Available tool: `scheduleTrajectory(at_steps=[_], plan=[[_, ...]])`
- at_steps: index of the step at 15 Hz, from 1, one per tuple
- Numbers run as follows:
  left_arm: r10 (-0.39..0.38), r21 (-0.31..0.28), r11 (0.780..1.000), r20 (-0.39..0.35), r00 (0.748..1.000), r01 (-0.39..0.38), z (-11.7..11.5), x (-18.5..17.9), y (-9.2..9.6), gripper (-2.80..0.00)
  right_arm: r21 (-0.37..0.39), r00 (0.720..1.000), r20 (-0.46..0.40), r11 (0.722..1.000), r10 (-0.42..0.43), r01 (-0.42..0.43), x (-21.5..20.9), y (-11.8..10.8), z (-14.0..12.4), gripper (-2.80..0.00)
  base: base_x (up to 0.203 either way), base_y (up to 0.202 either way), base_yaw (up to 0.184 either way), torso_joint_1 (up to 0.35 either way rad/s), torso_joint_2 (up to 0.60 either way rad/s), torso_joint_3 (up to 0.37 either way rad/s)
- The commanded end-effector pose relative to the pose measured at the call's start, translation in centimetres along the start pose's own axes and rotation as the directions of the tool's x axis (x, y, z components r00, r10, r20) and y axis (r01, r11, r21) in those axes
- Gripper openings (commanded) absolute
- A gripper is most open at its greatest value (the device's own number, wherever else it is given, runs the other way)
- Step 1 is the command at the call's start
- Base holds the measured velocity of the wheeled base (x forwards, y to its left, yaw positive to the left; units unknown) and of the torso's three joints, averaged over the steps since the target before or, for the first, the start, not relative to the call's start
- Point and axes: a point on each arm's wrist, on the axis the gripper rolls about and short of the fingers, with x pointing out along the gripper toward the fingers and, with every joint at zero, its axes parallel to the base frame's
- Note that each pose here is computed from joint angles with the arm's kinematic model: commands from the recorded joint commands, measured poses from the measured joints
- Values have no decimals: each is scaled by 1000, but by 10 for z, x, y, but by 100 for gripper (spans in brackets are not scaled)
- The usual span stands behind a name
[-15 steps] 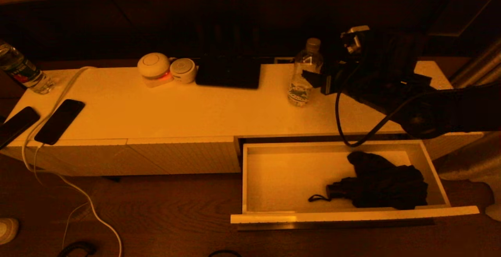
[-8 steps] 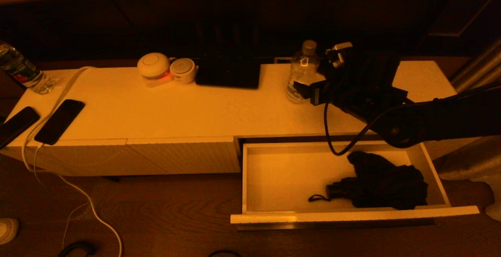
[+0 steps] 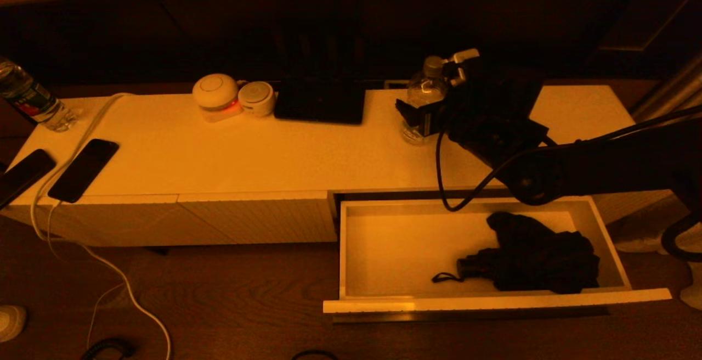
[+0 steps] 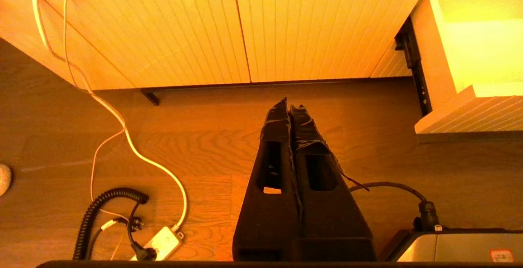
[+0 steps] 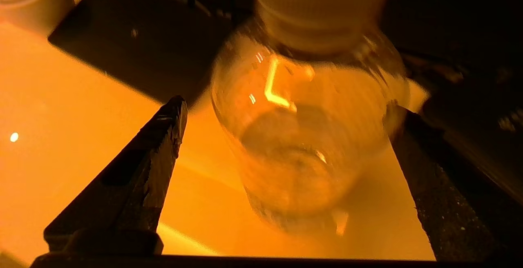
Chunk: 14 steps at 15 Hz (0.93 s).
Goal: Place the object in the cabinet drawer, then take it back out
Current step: Put the mineral water in the drawer
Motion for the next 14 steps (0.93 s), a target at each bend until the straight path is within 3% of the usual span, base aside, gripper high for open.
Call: scheduleTrajectory(at_steps=[1, 6, 10, 14], plan=[[1, 0, 1000, 0, 1000, -1, 0, 0, 0, -280, -1, 1000, -5, 1000, 0, 0, 6, 2, -10, 0, 0, 0, 0, 0, 0, 0], [1, 0, 1000, 0, 1000, -1, 0, 0, 0, -280, -30, 995, 72, 997, -66, 68, 18, -2, -20, 0, 0, 0, 0, 0, 0, 0], [1, 0, 1000, 0, 1000, -1, 0, 0, 0, -280, -21, 985, 93, 989, -145, 147, 28, -5, -21, 0, 0, 0, 0, 0, 0, 0], [1, 0, 1000, 0, 1000, -1, 0, 0, 0, -280, -15, 983, 94, 987, -157, 159, 31, -5, -23, 0, 0, 0, 0, 0, 0, 0]])
